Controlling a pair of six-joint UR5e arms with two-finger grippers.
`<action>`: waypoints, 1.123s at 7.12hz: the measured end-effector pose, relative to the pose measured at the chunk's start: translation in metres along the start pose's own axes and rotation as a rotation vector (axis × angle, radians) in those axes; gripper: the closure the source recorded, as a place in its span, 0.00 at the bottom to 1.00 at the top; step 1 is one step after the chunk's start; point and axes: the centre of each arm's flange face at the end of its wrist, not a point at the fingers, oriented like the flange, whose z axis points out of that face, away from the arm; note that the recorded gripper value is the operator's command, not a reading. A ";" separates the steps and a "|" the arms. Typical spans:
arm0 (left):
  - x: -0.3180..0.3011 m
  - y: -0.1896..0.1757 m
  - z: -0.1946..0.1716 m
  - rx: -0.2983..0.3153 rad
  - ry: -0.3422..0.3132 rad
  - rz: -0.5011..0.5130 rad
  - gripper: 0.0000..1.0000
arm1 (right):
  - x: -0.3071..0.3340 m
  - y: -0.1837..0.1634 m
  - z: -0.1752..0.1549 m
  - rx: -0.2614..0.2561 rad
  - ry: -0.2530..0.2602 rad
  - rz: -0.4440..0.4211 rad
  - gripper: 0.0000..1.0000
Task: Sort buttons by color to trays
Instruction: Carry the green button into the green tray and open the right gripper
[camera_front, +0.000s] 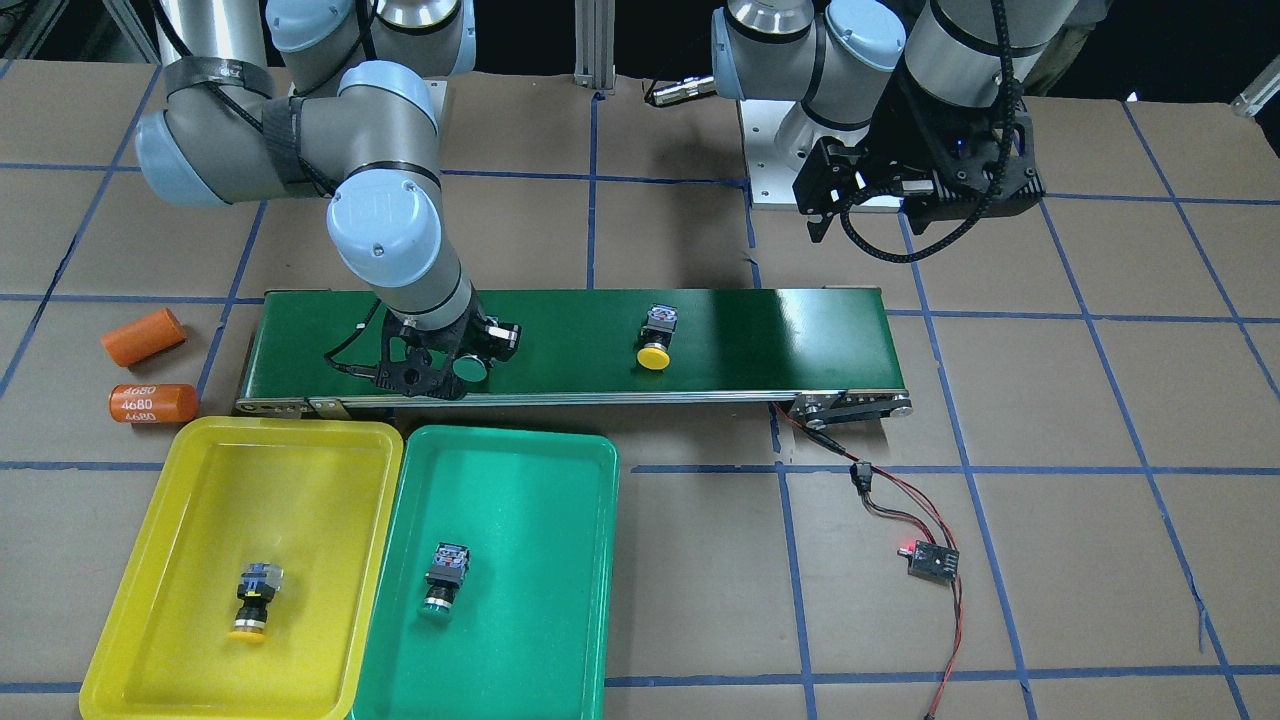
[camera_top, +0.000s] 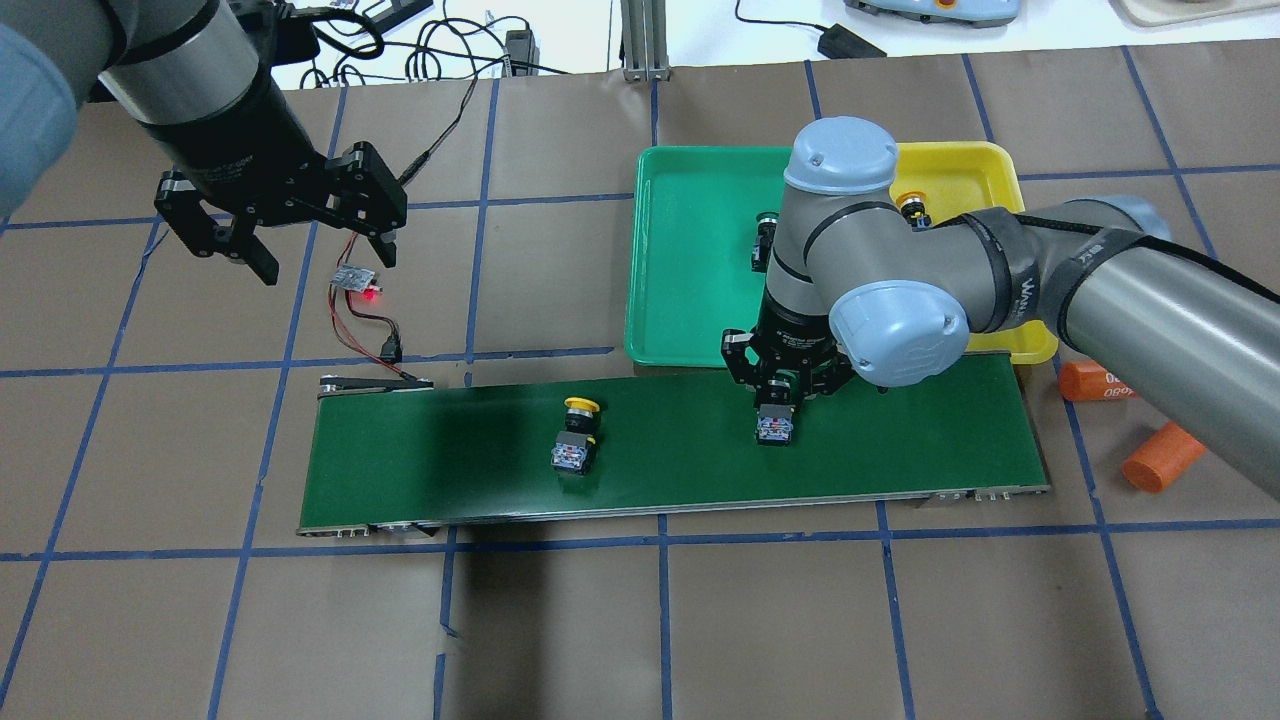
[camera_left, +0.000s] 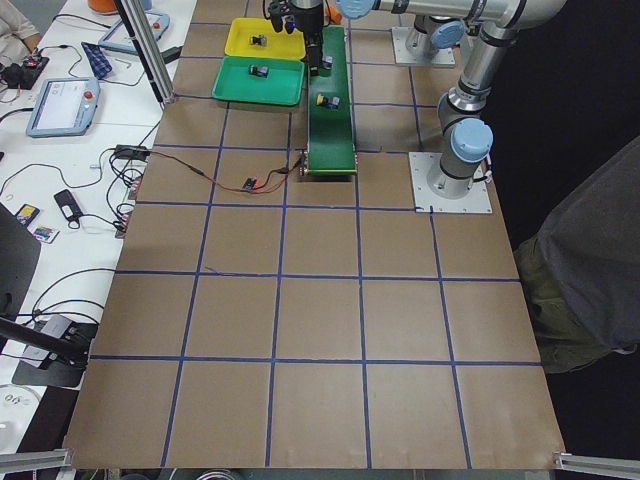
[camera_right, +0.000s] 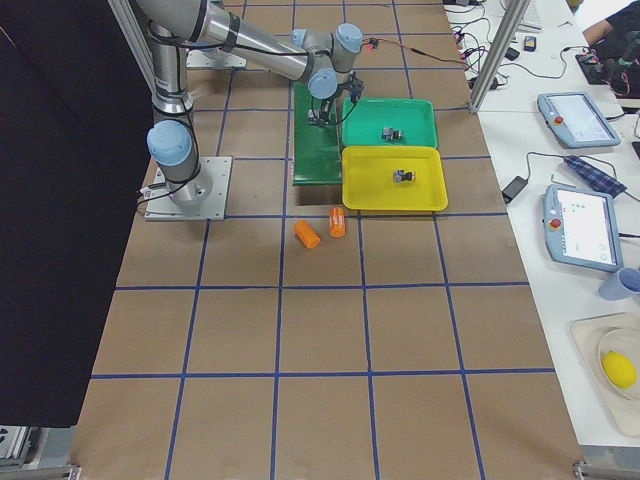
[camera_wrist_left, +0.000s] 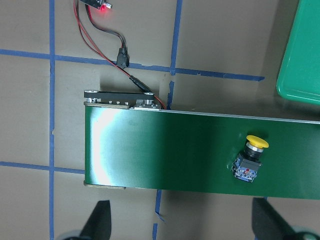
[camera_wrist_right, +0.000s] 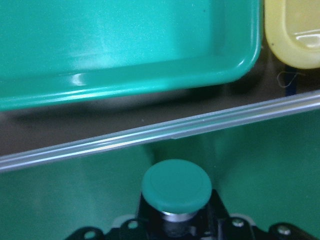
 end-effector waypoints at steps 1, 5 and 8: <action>0.000 -0.001 0.000 0.000 0.002 -0.001 0.00 | -0.001 -0.004 -0.019 0.044 -0.005 -0.002 1.00; 0.001 -0.002 0.000 0.000 0.000 0.002 0.00 | -0.017 -0.091 -0.082 0.252 -0.085 0.008 0.77; 0.001 -0.001 -0.001 0.002 0.004 0.014 0.00 | -0.042 -0.157 -0.001 0.327 -0.119 -0.010 0.00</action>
